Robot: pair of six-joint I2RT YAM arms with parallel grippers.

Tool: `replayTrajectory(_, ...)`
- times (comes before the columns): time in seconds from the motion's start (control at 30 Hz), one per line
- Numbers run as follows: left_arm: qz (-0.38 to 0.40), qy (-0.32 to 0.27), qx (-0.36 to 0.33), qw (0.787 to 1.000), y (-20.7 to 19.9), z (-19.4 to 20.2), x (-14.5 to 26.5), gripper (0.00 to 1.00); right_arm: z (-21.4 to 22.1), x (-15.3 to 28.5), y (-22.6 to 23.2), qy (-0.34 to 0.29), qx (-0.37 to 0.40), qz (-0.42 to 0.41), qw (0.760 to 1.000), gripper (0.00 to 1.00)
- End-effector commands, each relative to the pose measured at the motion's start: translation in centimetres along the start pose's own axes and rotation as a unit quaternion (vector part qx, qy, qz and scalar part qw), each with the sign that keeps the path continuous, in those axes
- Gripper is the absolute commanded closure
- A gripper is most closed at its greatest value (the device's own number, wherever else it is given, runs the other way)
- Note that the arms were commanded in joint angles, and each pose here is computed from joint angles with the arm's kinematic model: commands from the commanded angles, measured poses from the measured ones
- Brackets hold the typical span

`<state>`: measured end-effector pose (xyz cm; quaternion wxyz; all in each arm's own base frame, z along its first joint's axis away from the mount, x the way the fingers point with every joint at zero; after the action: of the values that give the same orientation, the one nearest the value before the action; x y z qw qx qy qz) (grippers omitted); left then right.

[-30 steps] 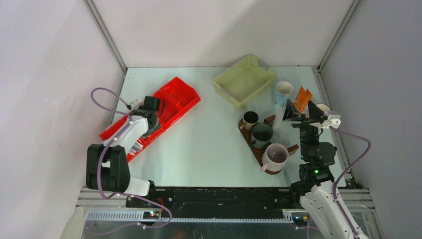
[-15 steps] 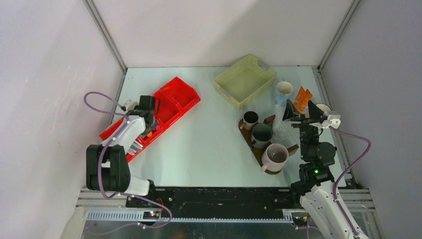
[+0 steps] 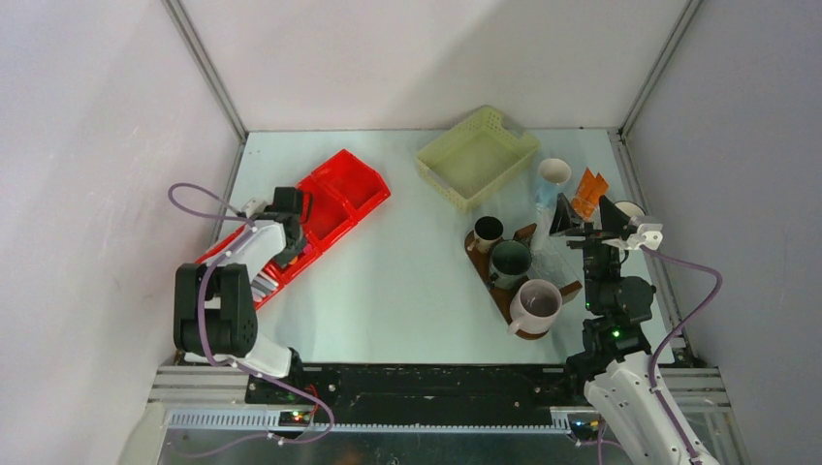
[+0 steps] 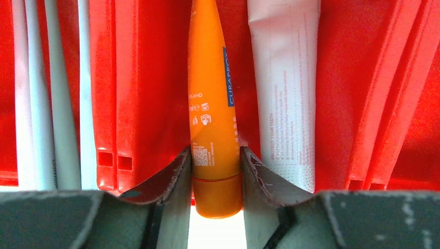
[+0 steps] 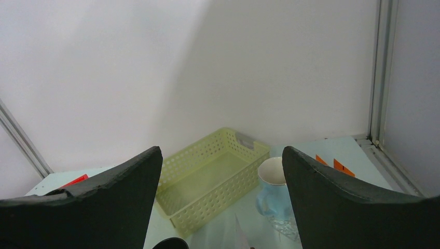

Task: Prepare toiletry sets of a toothbrush and toothpaste on the tray
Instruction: Pick up the toothpaste from the storage box.

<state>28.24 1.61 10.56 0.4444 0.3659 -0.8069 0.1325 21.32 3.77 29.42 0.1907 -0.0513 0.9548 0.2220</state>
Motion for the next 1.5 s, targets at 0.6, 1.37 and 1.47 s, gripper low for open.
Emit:
replayTrajectory(0.6, 0.140, -0.105, 0.039, 0.984, 1.7, -3.7, 8.6, 0.93, -2.1, -0.3, 2.1, -0.020, 0.007, -0.042, 0.999, 0.11)
replayTrajectory(1.37, 0.299, -0.469, -0.272, 0.785, -1.9, -1.0, 23.6, 1.00, -3.6, -0.9, 8.8, 0.150, -0.035, -0.181, 0.971, 0.09)
replayTrajectory(1.47, 0.295, -0.507, -0.296, 0.754, -3.2, -0.1, 25.1, 1.00, -4.0, -1.1, 9.8, 0.170, -0.051, -0.186, 0.966, 0.09)
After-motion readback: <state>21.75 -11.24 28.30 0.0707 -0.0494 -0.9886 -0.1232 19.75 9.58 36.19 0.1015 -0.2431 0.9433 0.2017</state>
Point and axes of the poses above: each gripper's point midway between its finger pads, its own x axis back along the fingers, its own y axis along the line the jaws close on, z = x × y, the point moved 7 cm from there along x, back along the fingers, and after that the axes turned 11 degrees about -x, right-handed, at the moved point
